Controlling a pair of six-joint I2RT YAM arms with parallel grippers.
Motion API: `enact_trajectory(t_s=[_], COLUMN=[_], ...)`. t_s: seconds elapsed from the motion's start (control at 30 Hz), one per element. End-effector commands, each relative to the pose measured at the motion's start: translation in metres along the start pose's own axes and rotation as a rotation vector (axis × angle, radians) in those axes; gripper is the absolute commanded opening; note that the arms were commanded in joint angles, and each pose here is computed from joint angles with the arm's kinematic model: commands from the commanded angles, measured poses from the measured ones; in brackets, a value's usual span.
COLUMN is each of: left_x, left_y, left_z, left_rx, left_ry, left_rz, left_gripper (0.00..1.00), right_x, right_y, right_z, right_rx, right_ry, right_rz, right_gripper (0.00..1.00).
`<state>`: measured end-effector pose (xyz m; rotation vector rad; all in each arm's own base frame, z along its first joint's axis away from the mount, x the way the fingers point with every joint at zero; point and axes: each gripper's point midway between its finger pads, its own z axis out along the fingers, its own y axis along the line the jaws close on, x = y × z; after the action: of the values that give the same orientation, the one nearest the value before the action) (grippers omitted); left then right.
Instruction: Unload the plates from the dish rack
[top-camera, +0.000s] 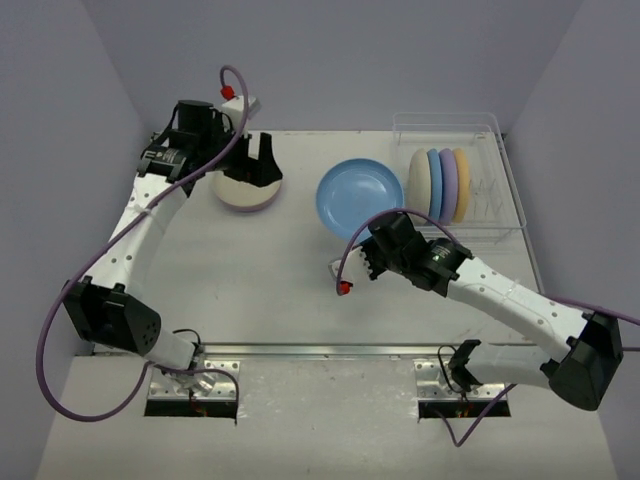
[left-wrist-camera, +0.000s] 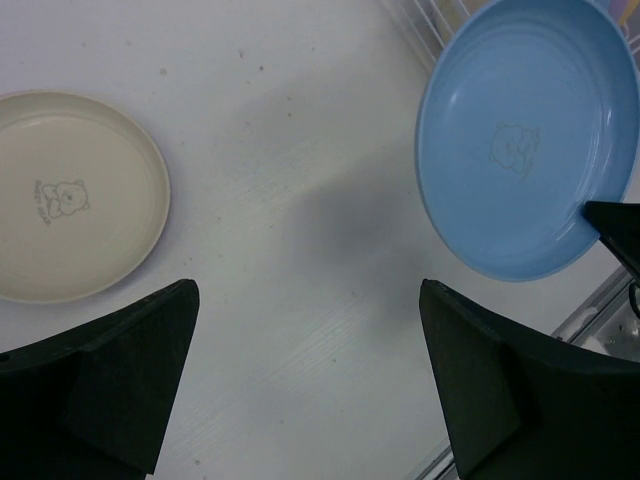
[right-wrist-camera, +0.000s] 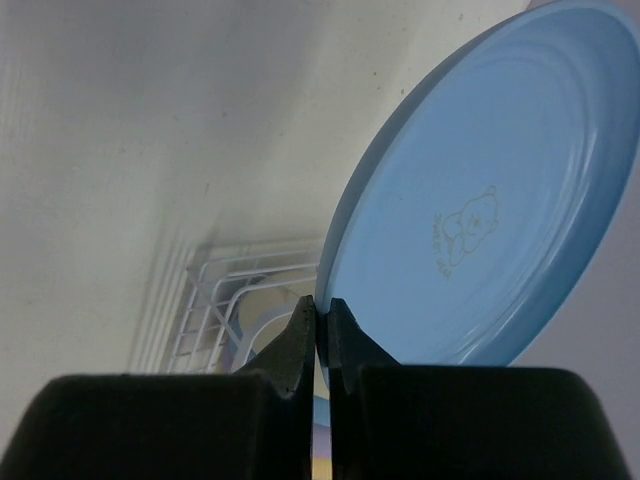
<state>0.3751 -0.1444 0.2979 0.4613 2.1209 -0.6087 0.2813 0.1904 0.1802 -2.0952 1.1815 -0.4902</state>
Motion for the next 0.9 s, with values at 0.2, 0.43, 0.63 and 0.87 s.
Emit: enact_trajectory(t_s=[0.2, 0.43, 0.63, 0.87], left_x=[0.038, 0.045, 0.046, 0.037], left_y=[-0.040, -0.039, -0.040, -0.036], left_z=[0.043, 0.062, 0.068, 0.070], left_rx=[0.001, 0.004, 0.012, 0.007], left_ry=[0.130, 0.167, 0.171, 0.152], left_rz=[0.160, 0.150, 0.130, 0.116], left_gripper=[0.86, 0.60, 0.24, 0.00], right_x=[-0.028, -0.044, -0.045, -0.040], right_y=[-0.045, -0.042, -0.041, -0.034], right_z=[-0.004, 0.000, 0.000, 0.001], right_rx=[0.216, 0.223, 0.240, 0.239], right_ry=[0.031, 0.005, 0.005, 0.018], right_rz=[-0.166, -0.199, -0.200, -0.160], right_gripper=[0.00, 0.00, 0.00, 0.28])
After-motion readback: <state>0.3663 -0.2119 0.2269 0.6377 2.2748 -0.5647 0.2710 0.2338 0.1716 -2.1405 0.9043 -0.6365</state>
